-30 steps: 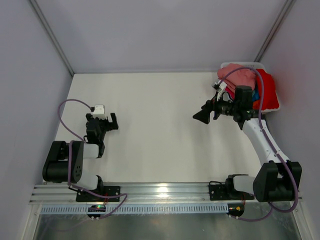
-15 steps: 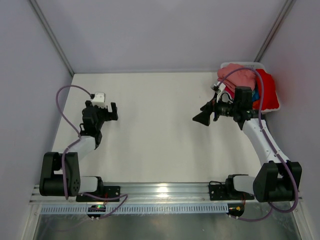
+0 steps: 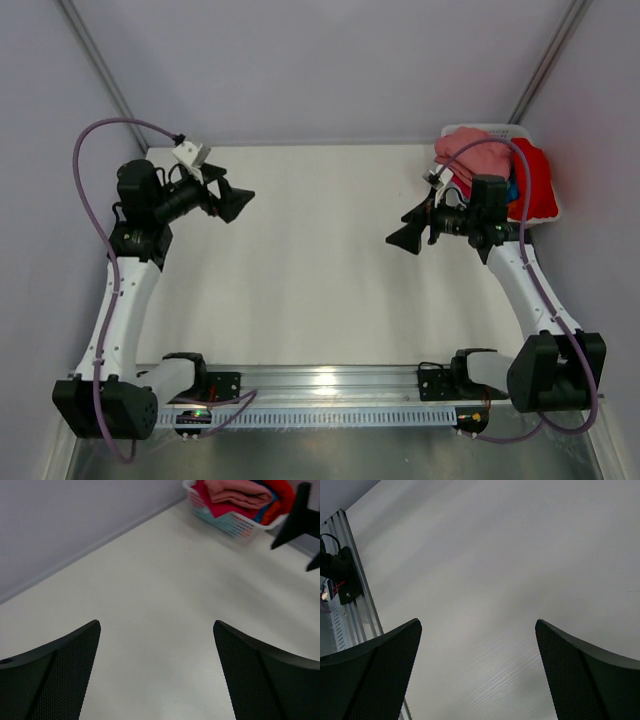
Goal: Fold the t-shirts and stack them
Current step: Grab the tshirt from the pile
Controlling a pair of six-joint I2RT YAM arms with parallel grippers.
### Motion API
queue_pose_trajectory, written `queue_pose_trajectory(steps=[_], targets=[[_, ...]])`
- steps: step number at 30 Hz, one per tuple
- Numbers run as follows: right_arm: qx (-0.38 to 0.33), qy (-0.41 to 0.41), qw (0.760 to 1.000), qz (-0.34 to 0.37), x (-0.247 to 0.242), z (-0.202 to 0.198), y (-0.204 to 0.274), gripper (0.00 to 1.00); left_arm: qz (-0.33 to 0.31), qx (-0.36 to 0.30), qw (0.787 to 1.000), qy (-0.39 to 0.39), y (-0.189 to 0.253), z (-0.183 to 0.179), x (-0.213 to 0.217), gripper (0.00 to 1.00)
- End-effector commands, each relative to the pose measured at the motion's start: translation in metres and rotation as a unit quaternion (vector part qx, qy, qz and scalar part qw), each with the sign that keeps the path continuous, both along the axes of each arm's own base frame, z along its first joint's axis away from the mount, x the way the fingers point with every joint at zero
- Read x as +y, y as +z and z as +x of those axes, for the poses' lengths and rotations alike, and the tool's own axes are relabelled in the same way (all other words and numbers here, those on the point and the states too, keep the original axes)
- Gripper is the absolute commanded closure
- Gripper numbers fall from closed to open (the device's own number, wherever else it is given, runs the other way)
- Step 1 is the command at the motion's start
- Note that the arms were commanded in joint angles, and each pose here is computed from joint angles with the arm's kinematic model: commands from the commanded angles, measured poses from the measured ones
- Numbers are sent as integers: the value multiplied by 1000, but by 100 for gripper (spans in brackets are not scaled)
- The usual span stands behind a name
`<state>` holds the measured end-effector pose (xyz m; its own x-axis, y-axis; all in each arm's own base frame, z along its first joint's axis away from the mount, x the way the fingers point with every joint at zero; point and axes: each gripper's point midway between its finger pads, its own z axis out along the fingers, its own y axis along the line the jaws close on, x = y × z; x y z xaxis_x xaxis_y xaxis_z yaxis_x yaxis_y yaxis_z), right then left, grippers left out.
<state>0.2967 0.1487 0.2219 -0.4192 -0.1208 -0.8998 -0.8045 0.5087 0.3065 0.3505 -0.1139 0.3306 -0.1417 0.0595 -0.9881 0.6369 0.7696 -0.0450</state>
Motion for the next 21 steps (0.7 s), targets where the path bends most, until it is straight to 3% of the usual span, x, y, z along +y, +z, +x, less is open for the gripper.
queue_pose_trajectory(steps=[1,3,6,8,9,10,12,13,16,18,21], targets=[[-44,12,999,4,1,-8,15,1,-57,86,976,-194,-10,-72,-46,5],[-49,15,999,5,1,-11,17,1,-70,98,966,-228,-12,-82,-51,8],[-55,25,998,7,3,-15,18,1,-82,119,959,-243,-14,-87,-54,22],[-56,27,998,8,4,-17,19,1,-82,127,959,-239,-17,-84,-54,63],[-56,26,998,8,3,-17,19,1,-82,130,959,-237,-17,-83,-54,88],[-54,27,998,9,4,-17,18,1,-74,122,961,-237,-19,-81,-53,100],[-53,29,998,8,4,-17,17,7,-71,121,960,-241,-20,-83,-52,100],[-54,30,998,8,4,-17,17,12,-72,121,962,-234,-21,-81,-52,94],[-53,31,998,8,4,-17,16,22,-75,119,963,-230,-21,-79,-52,24],[-52,19,998,8,-3,-13,16,32,-85,129,961,-228,-21,-81,-53,20],[-52,21,998,8,-3,-13,16,33,-90,125,963,-221,-21,-80,-52,15]])
